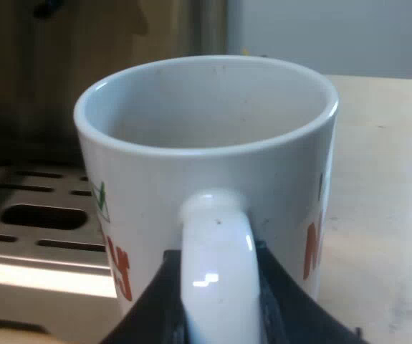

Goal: Remove mug from coffee machine

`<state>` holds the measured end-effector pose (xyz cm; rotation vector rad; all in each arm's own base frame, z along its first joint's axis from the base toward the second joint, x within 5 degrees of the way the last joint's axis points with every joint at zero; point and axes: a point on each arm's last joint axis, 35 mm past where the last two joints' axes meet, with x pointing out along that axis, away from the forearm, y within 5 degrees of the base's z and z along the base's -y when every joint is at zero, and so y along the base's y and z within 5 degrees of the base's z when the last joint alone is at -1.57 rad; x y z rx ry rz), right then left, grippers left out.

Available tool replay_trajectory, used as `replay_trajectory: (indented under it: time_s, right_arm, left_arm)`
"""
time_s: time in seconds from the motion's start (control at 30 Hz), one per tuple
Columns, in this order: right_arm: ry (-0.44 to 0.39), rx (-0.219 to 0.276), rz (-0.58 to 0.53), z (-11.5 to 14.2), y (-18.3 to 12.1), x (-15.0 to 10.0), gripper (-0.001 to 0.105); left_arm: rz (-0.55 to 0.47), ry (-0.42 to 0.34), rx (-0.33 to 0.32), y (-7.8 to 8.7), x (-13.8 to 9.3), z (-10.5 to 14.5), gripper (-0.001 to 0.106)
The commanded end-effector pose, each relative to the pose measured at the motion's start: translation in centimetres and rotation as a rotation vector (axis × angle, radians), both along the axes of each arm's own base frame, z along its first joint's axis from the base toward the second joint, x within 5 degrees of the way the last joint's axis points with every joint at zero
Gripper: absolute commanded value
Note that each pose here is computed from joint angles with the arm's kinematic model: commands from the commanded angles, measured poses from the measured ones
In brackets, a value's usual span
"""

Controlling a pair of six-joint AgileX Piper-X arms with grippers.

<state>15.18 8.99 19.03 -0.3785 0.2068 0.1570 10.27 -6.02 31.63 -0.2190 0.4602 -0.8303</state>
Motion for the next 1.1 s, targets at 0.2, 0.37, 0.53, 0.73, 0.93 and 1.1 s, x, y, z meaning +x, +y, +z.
replay_trajectory:
  time_s: [0.2,0.37,0.53,0.73,0.93,1.1]
  right_arm:
    - [-0.058,0.029,-0.132,1.0,-2.2,1.3,0.0]
    - [-0.042,0.053,-0.106,1.0,-3.6,2.0,0.0]
    - [-0.016,0.061,-0.091,0.6,-4.4,2.5,0.0]
    - [0.056,0.044,-0.074,-0.9,-4.3,3.1,0.0]
    - [0.068,0.032,-0.104,-2.2,-4.2,4.1,0.0]
    - [0.055,0.027,-0.133,-3.2,-4.0,4.9,0.0]
  left_arm:
    - [-0.066,0.005,-0.013,-0.6,-0.4,0.1,0.087]
    - [-0.066,0.009,-0.011,-0.6,-0.4,0.0,0.087]
    - [-0.066,0.009,-0.011,-0.6,-0.4,0.0,0.087]
    - [-0.066,0.009,-0.011,-0.6,-0.4,0.0,0.087]
    - [-0.066,0.009,-0.011,-0.6,-0.4,0.0,0.087]
    - [-0.066,0.009,-0.011,-0.6,-0.4,0.0,0.087]
